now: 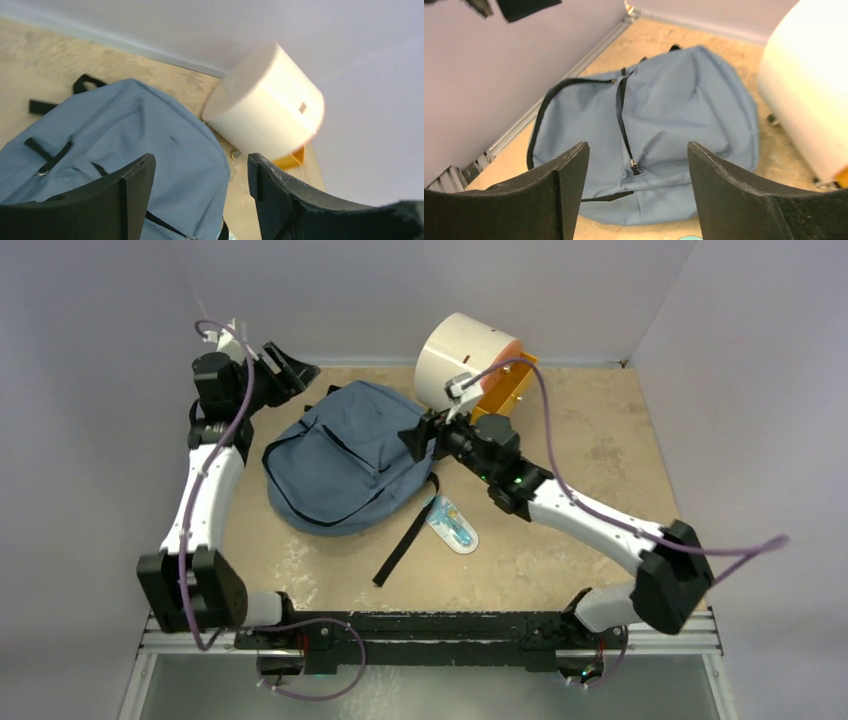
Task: Pack the student bag
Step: Reset both arms
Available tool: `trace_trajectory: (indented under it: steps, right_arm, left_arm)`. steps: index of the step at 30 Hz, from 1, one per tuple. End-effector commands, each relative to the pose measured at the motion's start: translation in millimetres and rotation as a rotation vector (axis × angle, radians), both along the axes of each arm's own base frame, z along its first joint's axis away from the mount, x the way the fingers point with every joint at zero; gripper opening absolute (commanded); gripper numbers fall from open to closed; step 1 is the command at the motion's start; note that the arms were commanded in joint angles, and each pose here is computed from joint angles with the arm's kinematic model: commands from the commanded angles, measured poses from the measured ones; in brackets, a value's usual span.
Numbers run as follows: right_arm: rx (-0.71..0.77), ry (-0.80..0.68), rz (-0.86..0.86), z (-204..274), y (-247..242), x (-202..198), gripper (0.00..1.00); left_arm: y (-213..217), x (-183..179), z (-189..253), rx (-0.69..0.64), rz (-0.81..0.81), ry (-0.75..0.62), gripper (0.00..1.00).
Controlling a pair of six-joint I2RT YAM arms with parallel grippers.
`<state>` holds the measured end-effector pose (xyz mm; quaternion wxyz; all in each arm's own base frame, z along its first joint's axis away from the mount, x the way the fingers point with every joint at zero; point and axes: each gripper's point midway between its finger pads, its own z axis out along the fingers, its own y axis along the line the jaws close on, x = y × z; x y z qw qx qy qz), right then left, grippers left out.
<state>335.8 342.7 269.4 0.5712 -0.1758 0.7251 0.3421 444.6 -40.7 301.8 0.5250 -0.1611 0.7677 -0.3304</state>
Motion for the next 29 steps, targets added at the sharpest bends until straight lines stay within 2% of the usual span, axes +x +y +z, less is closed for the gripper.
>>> trace_trajectory:
  steps: [1,4,8,13,18,29]
  right_arm:
    - [0.034,-0.11,-0.189,48,-54,-4,0.76]
    - [0.072,-0.142,-0.314,66,-96,-17,0.8]
    - [0.149,-0.164,-0.424,74,-144,-43,0.87]
    - [0.234,-0.16,-0.509,63,-188,-71,0.99]
    - [0.269,-0.141,-0.551,50,-210,-86,0.99]
    - [0.316,-0.117,-0.602,36,-225,-92,0.99]
  left_arm:
    - [-37,-45,24,0.232,-0.113,-0.175,0.68]
    - [-42,-85,17,0.277,-0.127,-0.183,0.69]
    - [-20,-129,6,0.349,-0.019,-0.147,0.71]
    - [-15,-173,-18,0.327,0.03,-0.136,0.72]
    - [-15,-185,-51,0.26,0.056,-0.054,0.74]
    - [-9,-184,-48,0.305,0.069,-0.053,0.76]
